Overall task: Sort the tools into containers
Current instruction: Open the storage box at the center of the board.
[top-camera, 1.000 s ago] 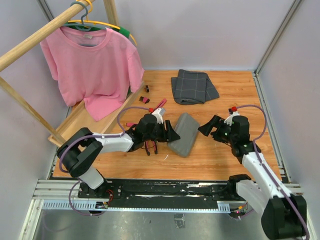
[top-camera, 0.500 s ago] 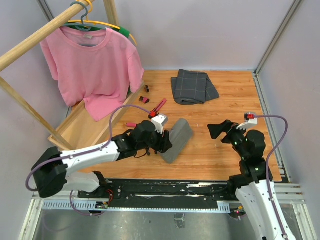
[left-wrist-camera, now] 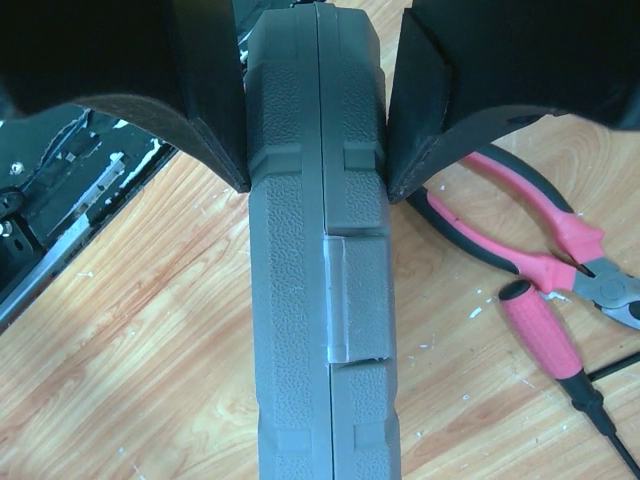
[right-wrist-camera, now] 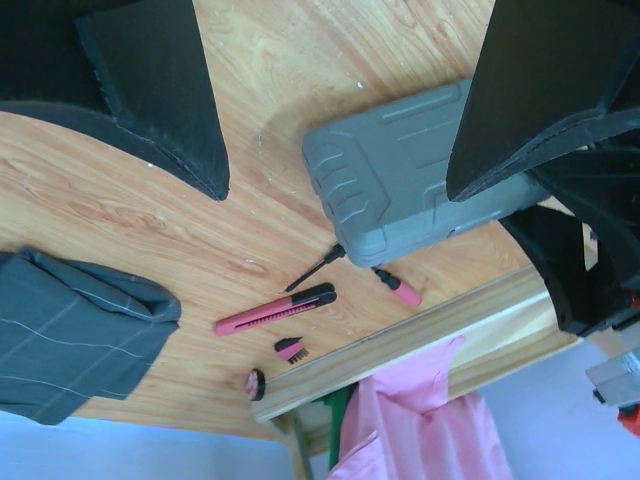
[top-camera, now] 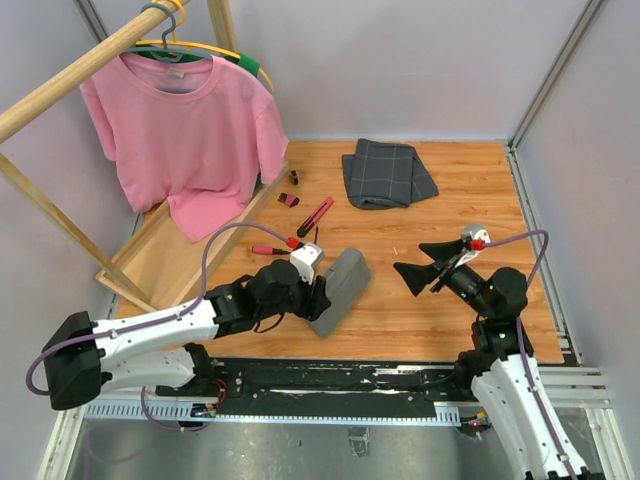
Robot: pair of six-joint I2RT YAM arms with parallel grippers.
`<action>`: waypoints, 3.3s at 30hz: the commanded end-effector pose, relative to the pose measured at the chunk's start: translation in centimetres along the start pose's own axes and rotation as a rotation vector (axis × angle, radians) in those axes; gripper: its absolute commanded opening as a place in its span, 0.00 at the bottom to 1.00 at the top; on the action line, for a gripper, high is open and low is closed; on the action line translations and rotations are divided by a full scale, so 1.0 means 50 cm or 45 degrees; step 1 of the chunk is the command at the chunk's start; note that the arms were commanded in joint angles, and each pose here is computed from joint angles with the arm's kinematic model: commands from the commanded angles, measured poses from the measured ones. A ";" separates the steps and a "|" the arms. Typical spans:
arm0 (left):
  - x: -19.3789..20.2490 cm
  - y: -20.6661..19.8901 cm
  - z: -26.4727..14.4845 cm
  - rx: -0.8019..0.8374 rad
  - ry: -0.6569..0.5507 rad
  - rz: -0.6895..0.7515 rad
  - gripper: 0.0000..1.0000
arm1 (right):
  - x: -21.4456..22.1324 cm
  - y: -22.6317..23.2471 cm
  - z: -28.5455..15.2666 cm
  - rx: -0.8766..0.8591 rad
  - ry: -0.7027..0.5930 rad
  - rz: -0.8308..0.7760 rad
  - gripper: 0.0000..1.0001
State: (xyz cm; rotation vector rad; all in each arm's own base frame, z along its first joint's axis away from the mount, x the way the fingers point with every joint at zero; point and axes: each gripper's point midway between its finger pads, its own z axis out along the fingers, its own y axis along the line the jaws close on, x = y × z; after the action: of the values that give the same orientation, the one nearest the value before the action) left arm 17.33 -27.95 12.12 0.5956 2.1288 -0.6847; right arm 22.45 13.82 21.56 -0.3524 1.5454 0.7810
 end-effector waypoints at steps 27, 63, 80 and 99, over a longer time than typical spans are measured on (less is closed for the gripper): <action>-0.122 -0.067 -0.156 0.365 -0.380 1.118 0.00 | -0.016 0.301 0.012 -1.063 0.063 -1.065 0.89; -0.150 -0.032 -0.145 0.218 -0.404 1.379 0.09 | 0.140 0.241 0.097 -0.910 0.780 -1.197 0.40; -0.184 -0.070 -0.227 0.309 -0.682 1.203 0.86 | 0.063 0.287 0.056 -0.960 0.424 -1.235 0.01; -0.151 -0.127 -0.255 0.565 -0.745 1.217 0.76 | -0.040 0.353 0.019 -1.005 0.087 -1.124 0.01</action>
State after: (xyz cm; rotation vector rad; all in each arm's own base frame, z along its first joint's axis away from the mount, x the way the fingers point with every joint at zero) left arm 11.28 -25.18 25.83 1.3261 1.0174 -0.6174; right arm 12.74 25.58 24.89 -1.5872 1.0166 0.5720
